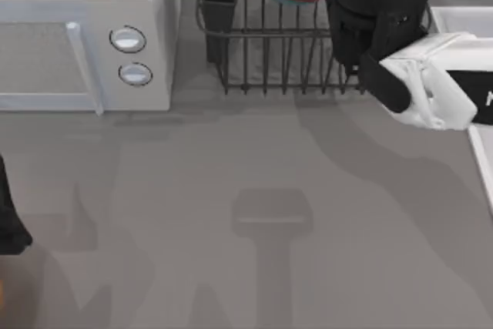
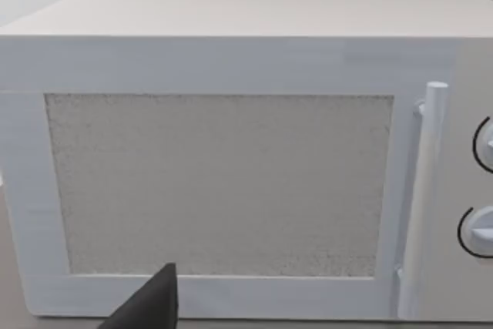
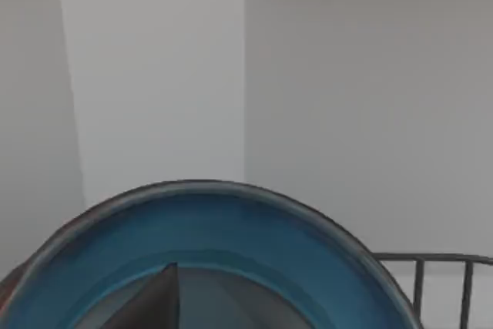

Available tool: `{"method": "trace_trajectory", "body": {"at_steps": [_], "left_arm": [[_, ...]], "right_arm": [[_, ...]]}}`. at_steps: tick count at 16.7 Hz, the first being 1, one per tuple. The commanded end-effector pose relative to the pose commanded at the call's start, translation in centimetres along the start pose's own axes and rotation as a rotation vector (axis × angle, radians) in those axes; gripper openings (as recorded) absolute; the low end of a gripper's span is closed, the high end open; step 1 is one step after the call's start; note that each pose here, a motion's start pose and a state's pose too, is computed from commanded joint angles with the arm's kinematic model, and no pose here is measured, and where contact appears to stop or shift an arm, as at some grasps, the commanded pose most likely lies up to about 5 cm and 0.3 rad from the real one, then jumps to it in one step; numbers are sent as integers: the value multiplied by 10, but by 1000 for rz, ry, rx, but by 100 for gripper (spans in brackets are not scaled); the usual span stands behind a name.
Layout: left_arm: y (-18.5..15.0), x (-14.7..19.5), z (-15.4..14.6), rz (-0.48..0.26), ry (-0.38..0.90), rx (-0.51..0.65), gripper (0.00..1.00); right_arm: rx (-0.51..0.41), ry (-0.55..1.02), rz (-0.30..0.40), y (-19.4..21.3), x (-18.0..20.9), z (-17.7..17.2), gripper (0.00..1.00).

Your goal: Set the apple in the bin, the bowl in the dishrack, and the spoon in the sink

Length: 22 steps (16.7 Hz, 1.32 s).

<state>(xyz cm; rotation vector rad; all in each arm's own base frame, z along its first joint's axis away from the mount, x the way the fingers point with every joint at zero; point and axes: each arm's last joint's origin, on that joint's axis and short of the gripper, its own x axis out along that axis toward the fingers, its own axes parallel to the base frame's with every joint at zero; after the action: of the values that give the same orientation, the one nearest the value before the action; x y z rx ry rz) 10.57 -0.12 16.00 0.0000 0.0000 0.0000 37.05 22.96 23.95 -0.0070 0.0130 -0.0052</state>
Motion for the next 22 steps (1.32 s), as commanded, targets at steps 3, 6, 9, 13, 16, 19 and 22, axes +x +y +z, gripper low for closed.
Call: {"method": "trace_trajectory", "body": {"at_steps": [3, 6, 9, 13, 16, 19, 22], "left_arm": [[0, 0, 0, 0, 0, 0, 100], [0, 0, 0, 0, 0, 0, 100], [0, 0, 0, 0, 0, 0, 100], [0, 0, 0, 0, 0, 0, 100], [0, 0, 0, 0, 0, 0, 100], [0, 0, 0, 0, 0, 0, 100], [0, 0, 0, 0, 0, 0, 100]], "right_arm": [[-4, 7, -3, -45, -24, 26, 100], [0, -4, -6, -102, -69, 53, 100], [7, -38, -8, -157, -134, 63, 100], [7, -79, -6, -205, -216, 30, 100], [2, -70, -2, -221, -249, -15, 100], [2, -40, 2, -228, -260, -57, 100], [6, -16, 5, -231, -262, -81, 100]]}}
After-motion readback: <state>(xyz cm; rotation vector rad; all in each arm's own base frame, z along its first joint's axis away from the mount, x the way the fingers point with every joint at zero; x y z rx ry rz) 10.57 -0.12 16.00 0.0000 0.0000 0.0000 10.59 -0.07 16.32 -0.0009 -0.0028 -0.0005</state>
